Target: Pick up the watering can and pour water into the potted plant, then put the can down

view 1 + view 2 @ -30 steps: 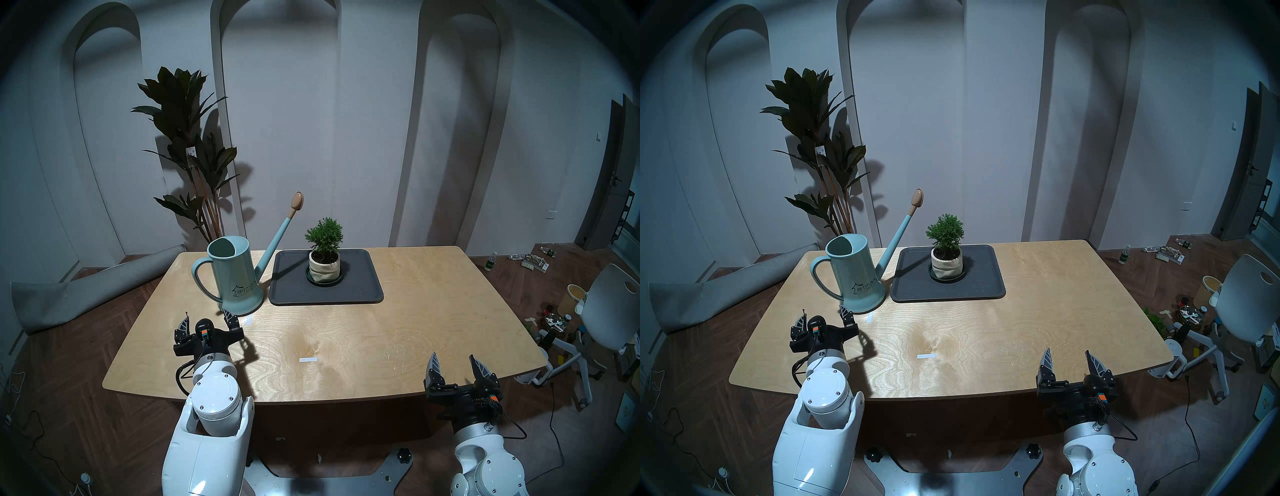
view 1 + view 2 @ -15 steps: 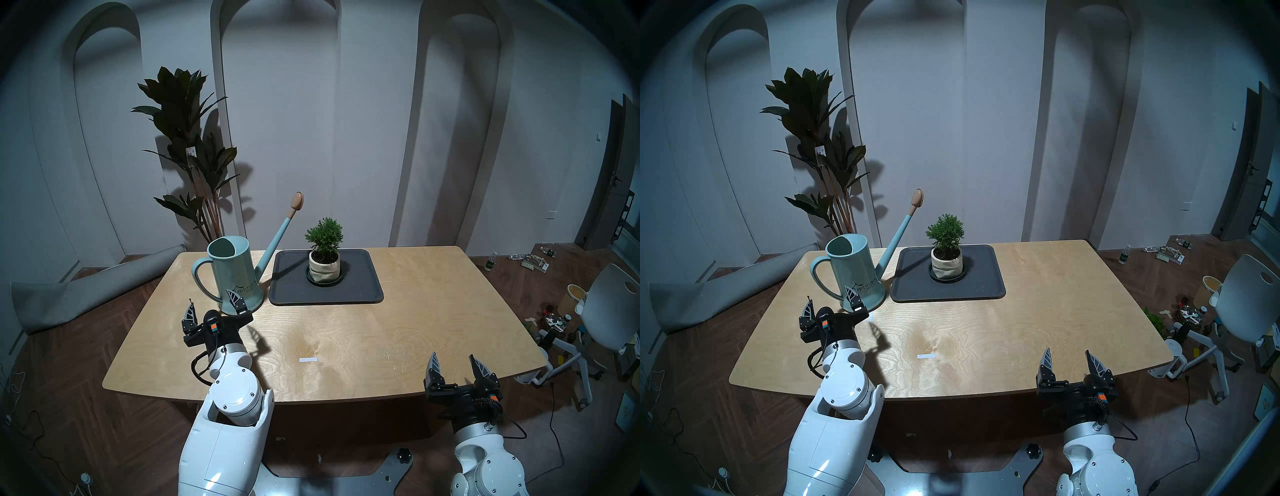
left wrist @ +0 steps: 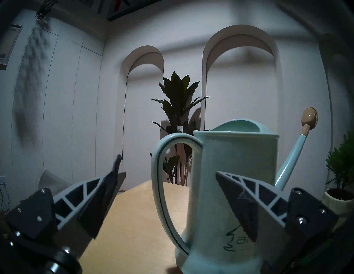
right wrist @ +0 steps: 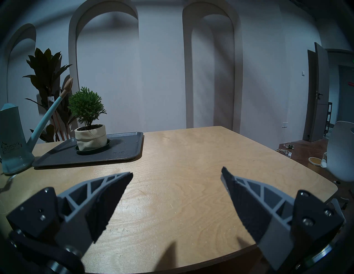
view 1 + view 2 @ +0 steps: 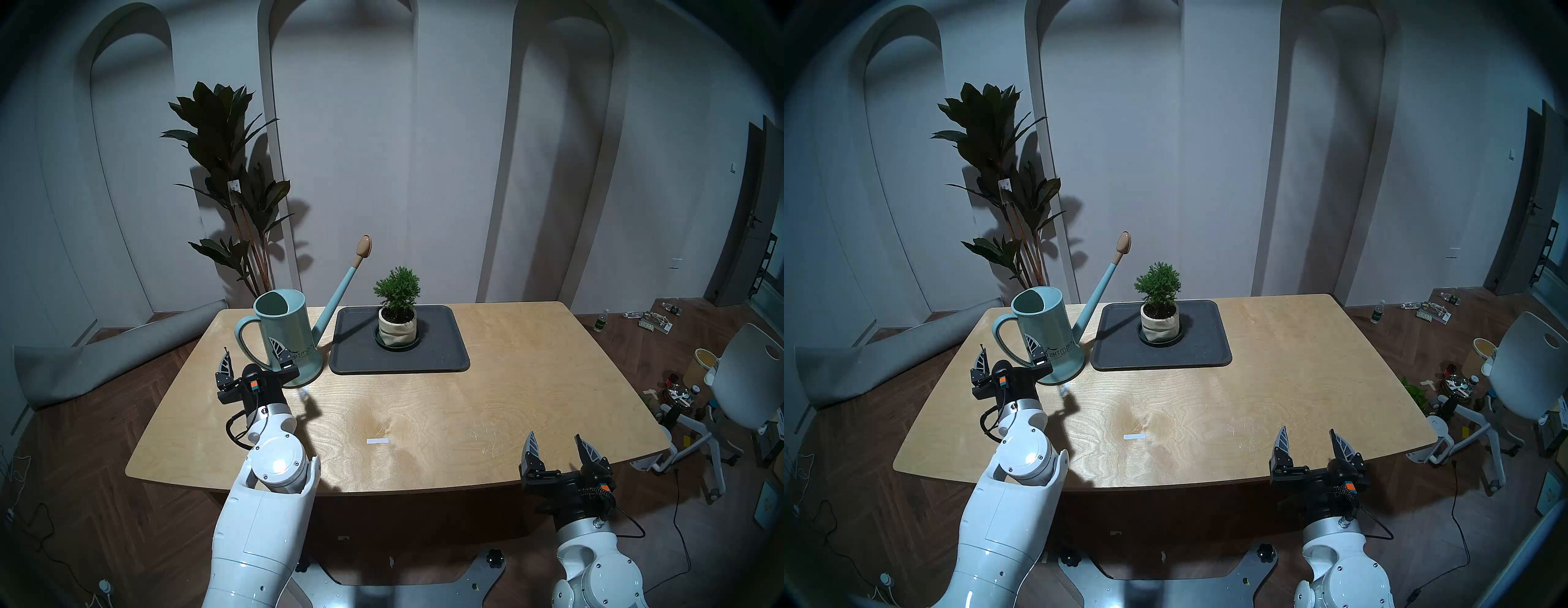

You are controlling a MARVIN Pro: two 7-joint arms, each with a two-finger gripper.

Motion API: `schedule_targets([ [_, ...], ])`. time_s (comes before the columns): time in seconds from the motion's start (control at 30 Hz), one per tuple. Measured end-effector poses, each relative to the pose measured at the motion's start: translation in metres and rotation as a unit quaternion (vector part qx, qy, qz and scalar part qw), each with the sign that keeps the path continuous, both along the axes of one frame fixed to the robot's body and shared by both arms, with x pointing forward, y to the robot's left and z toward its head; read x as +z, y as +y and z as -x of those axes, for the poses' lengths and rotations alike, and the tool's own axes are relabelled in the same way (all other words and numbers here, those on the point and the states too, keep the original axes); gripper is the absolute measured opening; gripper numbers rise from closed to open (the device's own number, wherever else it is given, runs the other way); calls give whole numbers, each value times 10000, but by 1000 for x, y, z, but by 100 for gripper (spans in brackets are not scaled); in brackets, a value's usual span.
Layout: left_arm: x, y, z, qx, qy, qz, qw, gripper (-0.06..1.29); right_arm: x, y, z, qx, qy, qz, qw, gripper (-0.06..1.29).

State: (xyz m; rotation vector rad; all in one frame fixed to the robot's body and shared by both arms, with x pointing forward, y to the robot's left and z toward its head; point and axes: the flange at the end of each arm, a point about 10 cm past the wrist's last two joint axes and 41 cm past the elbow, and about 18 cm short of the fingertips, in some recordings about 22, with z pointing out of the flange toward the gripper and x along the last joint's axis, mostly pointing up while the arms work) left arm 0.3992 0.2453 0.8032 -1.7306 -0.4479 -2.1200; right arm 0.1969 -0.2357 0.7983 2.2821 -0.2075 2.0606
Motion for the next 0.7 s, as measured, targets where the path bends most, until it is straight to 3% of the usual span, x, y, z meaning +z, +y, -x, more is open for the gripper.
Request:
schedule_targets([
  [0.27,6,13,-21,-80,-3,-125,9999,125,0,0,0,-1,0,-2,10000,125],
  [0.7,22,32,-44,-138,131,113,9998,125,0,0,0,-3,-3,-4,10000,125],
])
